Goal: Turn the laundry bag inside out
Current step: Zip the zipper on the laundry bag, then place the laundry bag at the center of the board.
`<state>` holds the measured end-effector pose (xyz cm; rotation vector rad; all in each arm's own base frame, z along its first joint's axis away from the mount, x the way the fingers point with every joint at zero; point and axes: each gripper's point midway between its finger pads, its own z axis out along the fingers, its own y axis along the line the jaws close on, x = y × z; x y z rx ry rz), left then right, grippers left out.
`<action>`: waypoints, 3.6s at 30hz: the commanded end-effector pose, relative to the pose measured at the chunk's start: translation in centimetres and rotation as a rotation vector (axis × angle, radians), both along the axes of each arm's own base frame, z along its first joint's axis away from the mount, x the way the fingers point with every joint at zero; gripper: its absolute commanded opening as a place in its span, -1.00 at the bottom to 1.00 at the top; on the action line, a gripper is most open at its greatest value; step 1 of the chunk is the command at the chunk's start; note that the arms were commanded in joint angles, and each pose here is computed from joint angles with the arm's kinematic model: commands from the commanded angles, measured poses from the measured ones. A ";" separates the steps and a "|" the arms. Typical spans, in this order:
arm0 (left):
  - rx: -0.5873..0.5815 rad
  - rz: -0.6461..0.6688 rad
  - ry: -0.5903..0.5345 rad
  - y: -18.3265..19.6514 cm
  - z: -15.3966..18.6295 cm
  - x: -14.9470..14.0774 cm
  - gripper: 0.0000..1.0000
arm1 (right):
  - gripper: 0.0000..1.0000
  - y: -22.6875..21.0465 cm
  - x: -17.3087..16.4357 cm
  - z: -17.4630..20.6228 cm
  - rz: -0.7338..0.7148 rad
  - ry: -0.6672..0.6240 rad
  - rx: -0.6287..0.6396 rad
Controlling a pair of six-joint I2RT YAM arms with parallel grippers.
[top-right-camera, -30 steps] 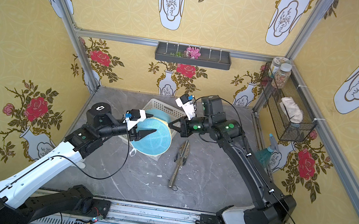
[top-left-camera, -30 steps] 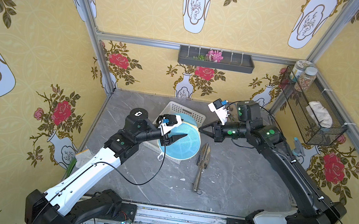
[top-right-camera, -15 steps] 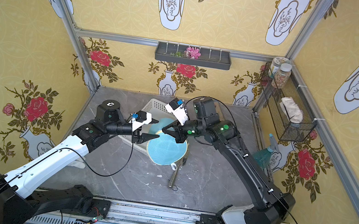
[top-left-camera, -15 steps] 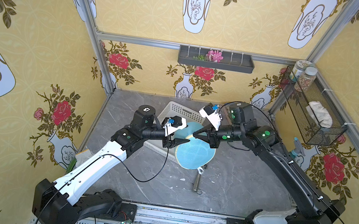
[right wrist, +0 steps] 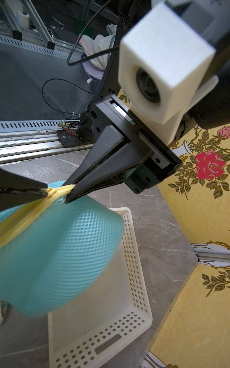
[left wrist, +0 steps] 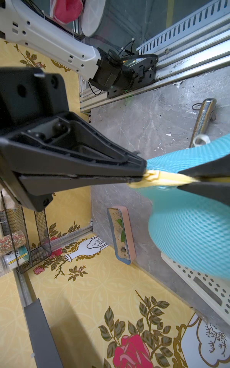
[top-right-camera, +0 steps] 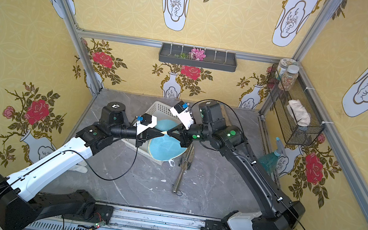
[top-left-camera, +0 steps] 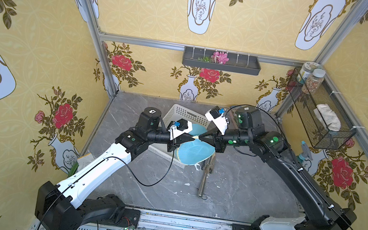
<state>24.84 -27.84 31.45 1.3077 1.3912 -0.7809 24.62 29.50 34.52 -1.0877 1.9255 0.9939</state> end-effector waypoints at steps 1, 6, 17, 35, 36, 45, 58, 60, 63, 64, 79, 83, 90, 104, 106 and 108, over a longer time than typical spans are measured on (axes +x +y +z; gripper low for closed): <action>0.003 0.014 -0.018 0.3 0.3 0.0 -1.00 | -1.00 -1.1 1.7 0.7 -0.101 -0.021 0.018; -0.020 0.045 -0.059 0.9 1.0 -0.3 -1.00 | -1.00 -5.1 3.6 -0.2 -0.273 0.045 0.038; -0.299 0.131 -0.204 3.0 6.2 -1.0 -1.00 | -1.00 -8.6 5.0 -1.1 -0.407 0.112 0.093; -0.120 0.104 -0.051 1.3 0.7 0.6 0.36 | -1.00 -1.2 2.7 0.4 -0.157 -0.036 -0.050; -0.119 0.086 -0.045 1.1 0.7 0.5 0.36 | -1.00 -0.9 2.5 0.4 -0.147 -0.039 -0.055; -0.097 0.021 0.003 0.2 0.1 -0.1 0.01 | -1.00 0.7 1.4 0.5 -0.097 -0.060 -0.063; -0.078 0.028 -0.024 0.4 0.2 0.0 -1.00 | -1.00 0.4 0.6 1.4 -0.102 -0.086 -0.040; -0.087 0.027 -0.038 0.5 0.6 -0.2 -1.00 | -1.00 -0.2 1.2 1.3 -0.144 -0.079 -0.046; -0.117 0.047 -0.071 0.8 1.3 -0.3 -1.00 | -1.00 -1.8 2.4 1.2 -0.219 -0.050 -0.032; -0.127 0.068 -0.082 1.0 1.5 -0.2 -1.00 | -1.00 -2.3 2.6 1.3 -0.239 -0.043 -0.022; -0.331 0.189 -0.247 3.6 6.5 -0.2 -1.00 | -1.00 -7.0 3.0 -1.4 -0.363 0.036 -0.060; -0.350 0.208 -0.252 3.9 6.8 0.0 -1.00 | -1.00 -6.8 2.9 -1.9 -0.350 0.052 -0.067; -0.396 0.198 -0.259 4.1 7.5 -0.2 -1.00 | -1.00 -6.5 3.0 -3.0 -0.329 0.083 -0.084; -0.259 0.153 -0.022 2.9 3.9 1.9 -1.00 | 0.95 -5.2 2.7 1.9 -0.248 -0.096 0.119; -0.240 0.122 0.011 2.5 3.3 1.7 -1.00 | 0.96 -4.1 2.5 2.3 -0.192 -0.097 0.139; -0.227 0.101 0.036 2.2 2.8 1.7 -1.00 | 0.99 -2.7 2.2 2.4 -0.134 -0.088 0.151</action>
